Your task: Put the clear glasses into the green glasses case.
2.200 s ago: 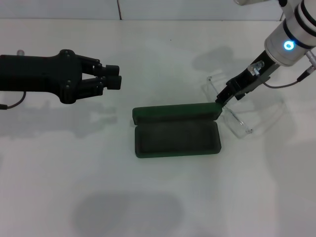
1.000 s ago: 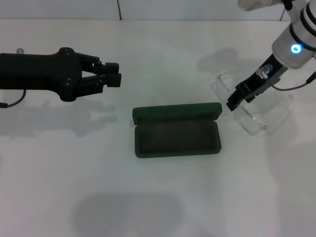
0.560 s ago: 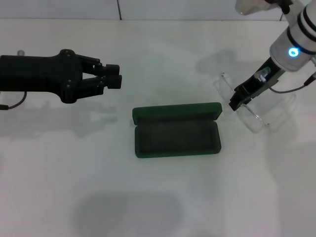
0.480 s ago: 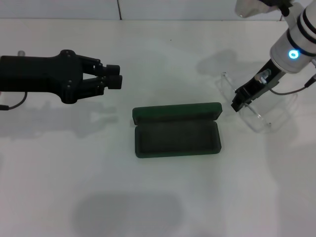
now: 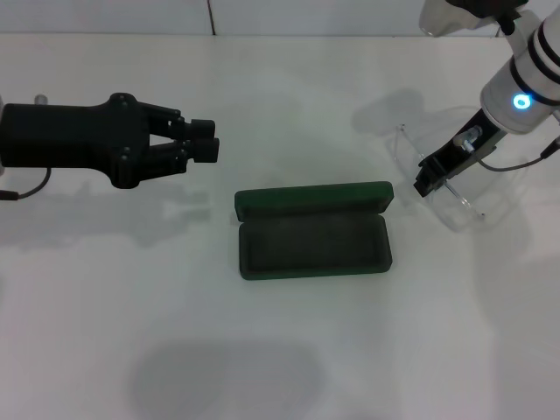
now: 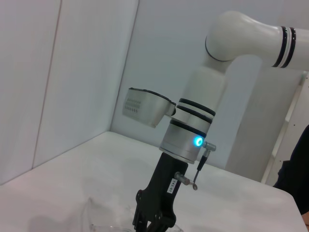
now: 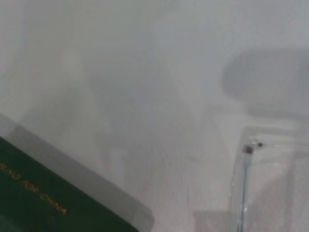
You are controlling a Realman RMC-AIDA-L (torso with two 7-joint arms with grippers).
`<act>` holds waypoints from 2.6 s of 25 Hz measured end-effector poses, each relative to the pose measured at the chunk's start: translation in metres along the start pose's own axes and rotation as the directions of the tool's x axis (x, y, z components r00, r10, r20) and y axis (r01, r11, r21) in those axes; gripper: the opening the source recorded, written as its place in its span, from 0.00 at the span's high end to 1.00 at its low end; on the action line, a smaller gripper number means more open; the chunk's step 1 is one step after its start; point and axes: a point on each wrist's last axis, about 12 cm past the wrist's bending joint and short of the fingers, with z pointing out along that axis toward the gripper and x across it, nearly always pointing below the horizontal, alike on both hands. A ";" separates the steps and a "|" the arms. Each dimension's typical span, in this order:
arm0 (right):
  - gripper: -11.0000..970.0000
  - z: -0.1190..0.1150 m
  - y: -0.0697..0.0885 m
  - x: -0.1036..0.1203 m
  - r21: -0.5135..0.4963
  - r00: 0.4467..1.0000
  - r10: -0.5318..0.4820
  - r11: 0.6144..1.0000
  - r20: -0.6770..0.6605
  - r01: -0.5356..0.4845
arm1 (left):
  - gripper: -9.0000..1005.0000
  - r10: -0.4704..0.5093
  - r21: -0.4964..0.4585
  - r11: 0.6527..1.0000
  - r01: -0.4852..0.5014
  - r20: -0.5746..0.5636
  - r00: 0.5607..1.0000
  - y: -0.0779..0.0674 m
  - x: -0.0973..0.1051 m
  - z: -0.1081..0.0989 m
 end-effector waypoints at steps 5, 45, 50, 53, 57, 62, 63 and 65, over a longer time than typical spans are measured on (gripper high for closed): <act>0.83 0.000 0.000 -0.001 0.002 1.000 -0.004 1.000 0.009 0.004 | 0.74 -0.006 0.003 1.000 0.006 -0.002 1.000 -0.001 0.002 0.000; 0.86 -0.106 0.020 0.052 -0.020 0.721 -0.488 0.821 0.491 0.570 | 0.74 -0.039 -0.050 0.997 0.062 0.374 0.927 -0.007 -0.004 -0.021; 0.86 -0.092 0.033 0.064 -0.035 0.616 -0.577 0.714 0.536 0.699 | 0.74 -0.049 -0.035 0.997 0.071 0.429 0.902 -0.004 -0.013 -0.019; 0.87 -0.083 0.046 0.065 -0.045 0.556 -0.614 0.648 0.560 0.760 | 0.74 -0.054 -0.008 0.998 0.064 0.457 0.888 -0.003 -0.020 -0.013; 0.86 -0.072 0.060 0.064 -0.040 0.488 -0.648 0.578 0.585 0.815 | 0.74 -0.071 0.046 0.997 0.056 0.473 0.878 -0.002 -0.028 0.001; 0.86 -0.062 0.074 0.059 -0.011 0.418 -0.677 0.517 0.606 0.856 | 0.74 -0.085 0.099 0.994 0.043 0.475 0.876 -0.002 -0.037 0.018; 0.86 -0.061 0.076 0.059 -0.006 0.404 -0.682 0.506 0.610 0.863 | 0.74 -0.086 0.104 0.994 0.040 0.476 0.876 -0.002 -0.038 0.021; 0.86 -0.060 0.082 0.057 0.011 0.372 -0.690 0.482 0.620 0.876 | 0.74 -0.086 0.114 0.993 0.036 0.477 0.875 -0.002 -0.040 0.025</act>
